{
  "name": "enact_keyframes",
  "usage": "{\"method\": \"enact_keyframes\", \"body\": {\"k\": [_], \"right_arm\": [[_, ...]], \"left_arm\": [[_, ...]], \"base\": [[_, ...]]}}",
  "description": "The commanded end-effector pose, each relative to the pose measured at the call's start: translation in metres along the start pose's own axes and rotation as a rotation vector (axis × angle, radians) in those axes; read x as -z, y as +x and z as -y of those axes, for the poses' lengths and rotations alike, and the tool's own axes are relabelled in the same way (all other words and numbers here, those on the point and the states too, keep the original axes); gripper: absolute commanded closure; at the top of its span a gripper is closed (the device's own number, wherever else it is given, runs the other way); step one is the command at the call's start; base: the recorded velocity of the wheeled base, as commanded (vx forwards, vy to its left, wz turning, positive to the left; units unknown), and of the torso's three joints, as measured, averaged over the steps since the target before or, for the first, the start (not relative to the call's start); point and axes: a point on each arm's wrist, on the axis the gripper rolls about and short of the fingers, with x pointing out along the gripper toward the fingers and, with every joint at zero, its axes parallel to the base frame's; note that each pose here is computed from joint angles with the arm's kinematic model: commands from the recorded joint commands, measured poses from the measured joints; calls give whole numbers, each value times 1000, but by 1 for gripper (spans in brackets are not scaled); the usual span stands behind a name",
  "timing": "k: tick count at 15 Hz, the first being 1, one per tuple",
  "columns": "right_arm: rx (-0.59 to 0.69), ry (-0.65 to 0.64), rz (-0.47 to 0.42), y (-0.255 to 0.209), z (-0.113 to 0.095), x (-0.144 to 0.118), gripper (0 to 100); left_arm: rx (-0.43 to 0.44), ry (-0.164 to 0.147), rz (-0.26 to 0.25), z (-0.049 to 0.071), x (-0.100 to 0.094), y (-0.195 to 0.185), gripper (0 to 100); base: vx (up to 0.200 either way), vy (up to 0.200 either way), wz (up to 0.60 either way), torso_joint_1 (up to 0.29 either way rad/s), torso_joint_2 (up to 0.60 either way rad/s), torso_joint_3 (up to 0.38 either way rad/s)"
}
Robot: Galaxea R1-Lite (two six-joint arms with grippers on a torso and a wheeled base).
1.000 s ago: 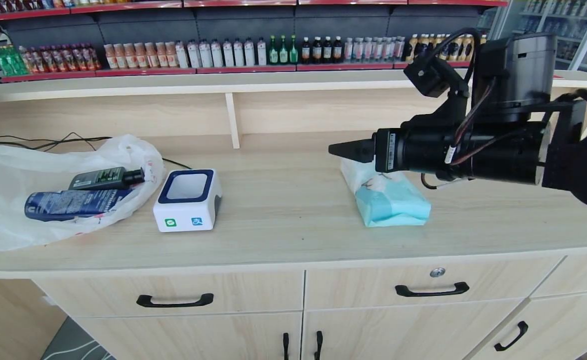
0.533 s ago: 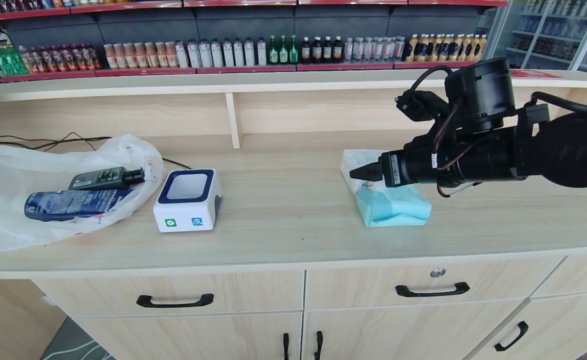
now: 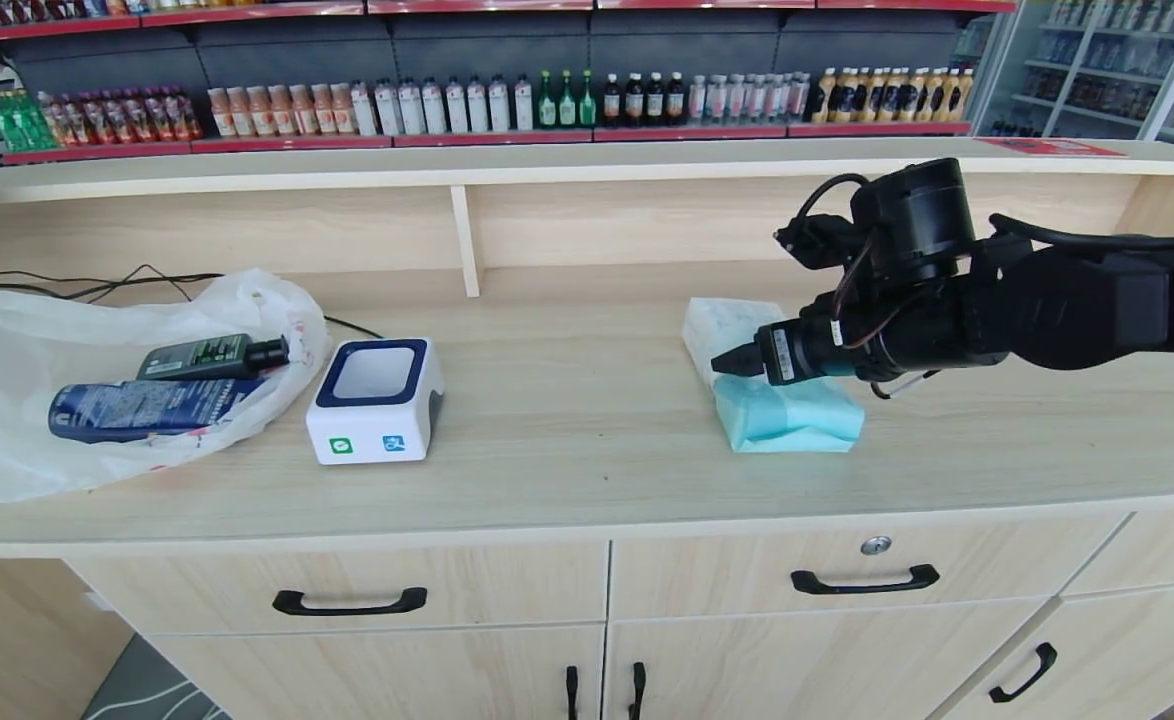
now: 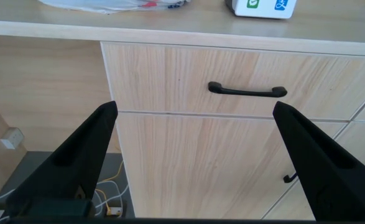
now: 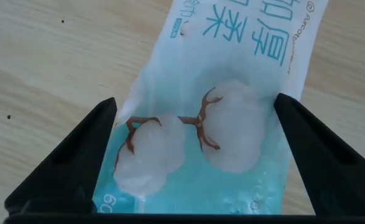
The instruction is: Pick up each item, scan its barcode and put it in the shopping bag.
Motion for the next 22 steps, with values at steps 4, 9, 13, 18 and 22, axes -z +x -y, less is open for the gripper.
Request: {"method": "enact_keyframes", "body": {"k": [4,9,13,18,22], "right_arm": [[-5,21,-56,19,-1,13,0],[21,70,-84,22,-3,10,0],[31,170,-131,15,-9,3,0],[26,171,-47,10,-7,-14,100],[16,167,23,-24,-8,-27,100]], "left_arm": [[0,0,1,0,0,0,0],[0,0,1,0,0,0,0],[0,0,1,0,0,0,0],[0,0,1,0,0,0,0],[0,0,1,0,0,0,0]], "base": [[0,0,0,0,0,0],[0,0,0,0,0,0],[0,0,0,0,0,0],[0,0,0,0,0,0],[0,0,0,0,0,0]]}}
